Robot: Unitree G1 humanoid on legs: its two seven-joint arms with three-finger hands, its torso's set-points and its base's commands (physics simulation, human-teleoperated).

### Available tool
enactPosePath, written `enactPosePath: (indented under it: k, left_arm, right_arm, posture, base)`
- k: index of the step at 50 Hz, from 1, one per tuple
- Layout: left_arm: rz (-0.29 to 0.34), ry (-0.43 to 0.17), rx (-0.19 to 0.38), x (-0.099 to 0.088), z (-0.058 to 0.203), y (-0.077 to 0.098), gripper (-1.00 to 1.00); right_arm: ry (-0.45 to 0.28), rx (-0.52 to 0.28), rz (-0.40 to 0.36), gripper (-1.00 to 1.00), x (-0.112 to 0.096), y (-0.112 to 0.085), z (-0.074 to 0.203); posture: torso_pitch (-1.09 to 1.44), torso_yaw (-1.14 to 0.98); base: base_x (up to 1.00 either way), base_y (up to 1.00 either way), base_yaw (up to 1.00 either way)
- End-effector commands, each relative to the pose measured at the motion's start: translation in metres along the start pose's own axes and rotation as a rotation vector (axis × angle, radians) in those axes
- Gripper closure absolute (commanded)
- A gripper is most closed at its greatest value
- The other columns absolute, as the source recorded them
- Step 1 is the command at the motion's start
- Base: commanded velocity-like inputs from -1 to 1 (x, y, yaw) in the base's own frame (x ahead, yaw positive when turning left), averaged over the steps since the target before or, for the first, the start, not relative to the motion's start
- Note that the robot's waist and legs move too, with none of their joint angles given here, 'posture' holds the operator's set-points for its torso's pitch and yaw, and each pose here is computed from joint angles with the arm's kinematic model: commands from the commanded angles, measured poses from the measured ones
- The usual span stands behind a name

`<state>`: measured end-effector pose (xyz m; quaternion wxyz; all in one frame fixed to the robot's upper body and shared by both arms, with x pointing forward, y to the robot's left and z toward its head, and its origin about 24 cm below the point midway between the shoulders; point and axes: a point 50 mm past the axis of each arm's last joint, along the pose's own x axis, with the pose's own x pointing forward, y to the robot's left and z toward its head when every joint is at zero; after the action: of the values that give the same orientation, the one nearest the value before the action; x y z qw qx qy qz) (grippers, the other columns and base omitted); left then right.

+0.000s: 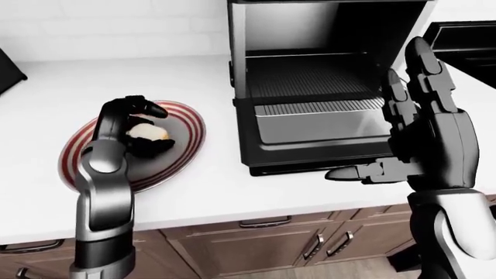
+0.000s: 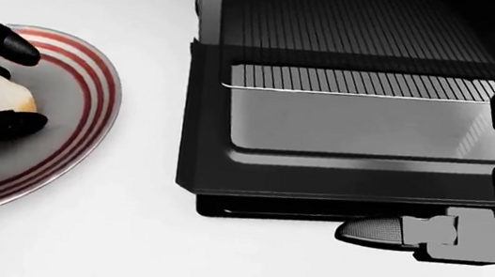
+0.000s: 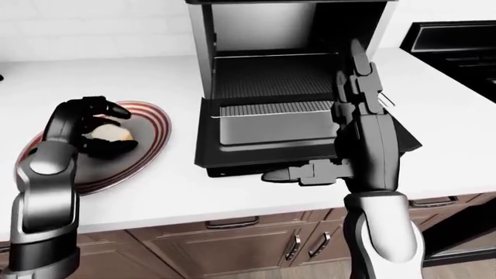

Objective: Place the bread on the rack of the toaster oven.

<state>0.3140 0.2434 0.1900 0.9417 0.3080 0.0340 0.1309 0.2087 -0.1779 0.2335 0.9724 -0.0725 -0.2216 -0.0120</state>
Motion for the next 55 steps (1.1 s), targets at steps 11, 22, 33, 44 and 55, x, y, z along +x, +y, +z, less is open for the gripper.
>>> enactPosePath:
  k: [11, 22, 33, 44, 55]
  left_arm:
    - [0.055, -0.185, 0.033, -0.017, 0.067, 0.022, 0.51]
    - [-0.1, -0.382, -0.024, -0.041, 0.138, 0.004, 0.56]
    - [-0.216, -0.516, -0.062, -0.059, 0.187, -0.026, 0.58]
    - [-0.287, -0.591, -0.063, -0.065, 0.224, -0.051, 0.62]
    - [-0.363, -0.639, -0.068, -0.064, 0.25, -0.075, 0.64]
  right_arm:
    - [-0.074, -0.015, -0.011, -1.0, -0.002, -0.003, 0.013]
    - [-0.082, -0.014, -0.019, -1.0, -0.007, -0.006, 0.017]
    - [-0.095, -0.014, -0.028, -1.0, -0.008, -0.009, 0.019]
    - [-0.097, -0.006, -0.038, -1.0, -0.014, -0.011, 0.016]
    - [-0.103, -0.01, -0.048, -1.0, -0.017, -0.016, 0.018]
  posture:
    - [0.0, 0.0]
    - [0.0, 0.0]
    - [0.0, 0.0]
    - [0.0, 0.0]
    - [0.0, 0.0]
  base:
    - [0.0, 0.0, 0.0]
    - [0.0, 0.0, 0.0]
    - [0.0, 0.0, 0.0]
    - [0.0, 0.0, 0.0]
    - [0.0, 0.0, 0.0]
